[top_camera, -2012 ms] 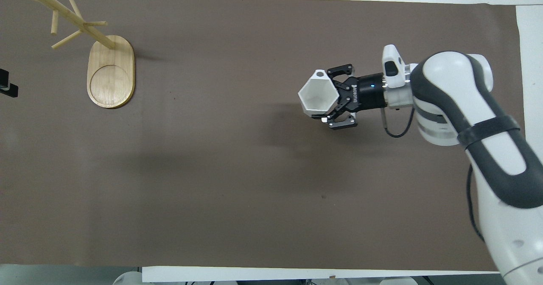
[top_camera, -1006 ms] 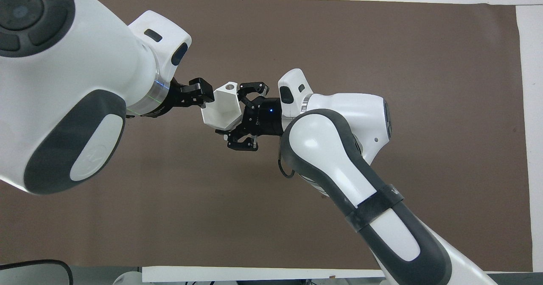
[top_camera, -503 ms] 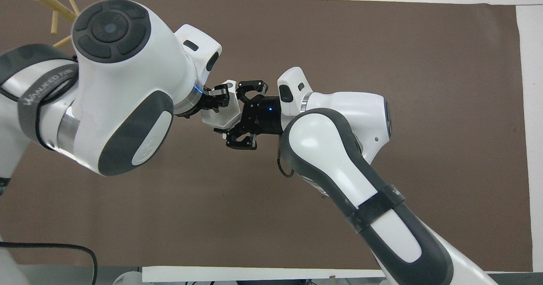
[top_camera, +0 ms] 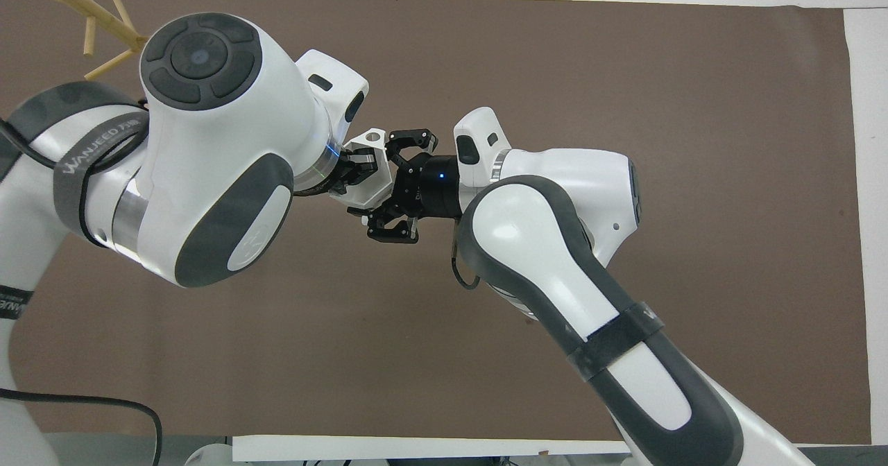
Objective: Hang cup on rack
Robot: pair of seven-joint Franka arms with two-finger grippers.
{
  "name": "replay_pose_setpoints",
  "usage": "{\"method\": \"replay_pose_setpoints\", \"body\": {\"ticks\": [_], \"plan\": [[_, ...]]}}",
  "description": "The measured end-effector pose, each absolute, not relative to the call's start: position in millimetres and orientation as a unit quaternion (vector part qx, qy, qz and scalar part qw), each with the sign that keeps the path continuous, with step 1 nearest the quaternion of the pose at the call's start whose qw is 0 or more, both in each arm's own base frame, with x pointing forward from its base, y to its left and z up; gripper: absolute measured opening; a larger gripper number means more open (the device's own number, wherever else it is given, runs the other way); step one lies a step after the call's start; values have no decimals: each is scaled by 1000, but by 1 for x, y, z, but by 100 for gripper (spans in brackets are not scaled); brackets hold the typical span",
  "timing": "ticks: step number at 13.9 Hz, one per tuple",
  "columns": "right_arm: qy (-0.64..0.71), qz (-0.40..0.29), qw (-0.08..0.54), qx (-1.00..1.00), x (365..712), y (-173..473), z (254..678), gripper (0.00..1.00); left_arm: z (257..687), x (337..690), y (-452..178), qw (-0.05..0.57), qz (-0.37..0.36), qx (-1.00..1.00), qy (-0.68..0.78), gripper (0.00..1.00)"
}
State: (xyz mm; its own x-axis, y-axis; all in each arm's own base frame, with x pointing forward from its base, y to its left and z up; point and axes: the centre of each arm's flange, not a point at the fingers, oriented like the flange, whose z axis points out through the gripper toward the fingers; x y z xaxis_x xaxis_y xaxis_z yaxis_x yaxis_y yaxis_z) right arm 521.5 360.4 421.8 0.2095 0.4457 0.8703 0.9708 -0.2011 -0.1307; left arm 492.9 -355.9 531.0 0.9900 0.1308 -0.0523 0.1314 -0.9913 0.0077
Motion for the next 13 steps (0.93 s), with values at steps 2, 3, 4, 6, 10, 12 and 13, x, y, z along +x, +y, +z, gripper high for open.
{"method": "replay_pose_setpoints", "body": {"ticks": [2,3,4,6,10,12,13], "plan": [[-516,-360,365,-686,522,361,422,81,532,493,-355,8,-27,997,69,6],[-515,-360,365,-687,522,360,422,89,532,494,-354,7,-26,997,74,6],[-517,-361,364,-685,523,359,421,98,532,497,-350,6,-25,996,82,5],[-537,-367,364,-667,527,347,417,100,533,507,-336,7,-19,994,108,5],[-579,-366,377,-623,548,248,392,100,550,547,-288,45,31,985,164,5],[-626,-323,357,-613,560,164,387,100,557,562,-255,67,65,977,193,5],[-646,-298,340,-615,562,124,389,100,553,564,-241,84,89,971,203,5]]}}
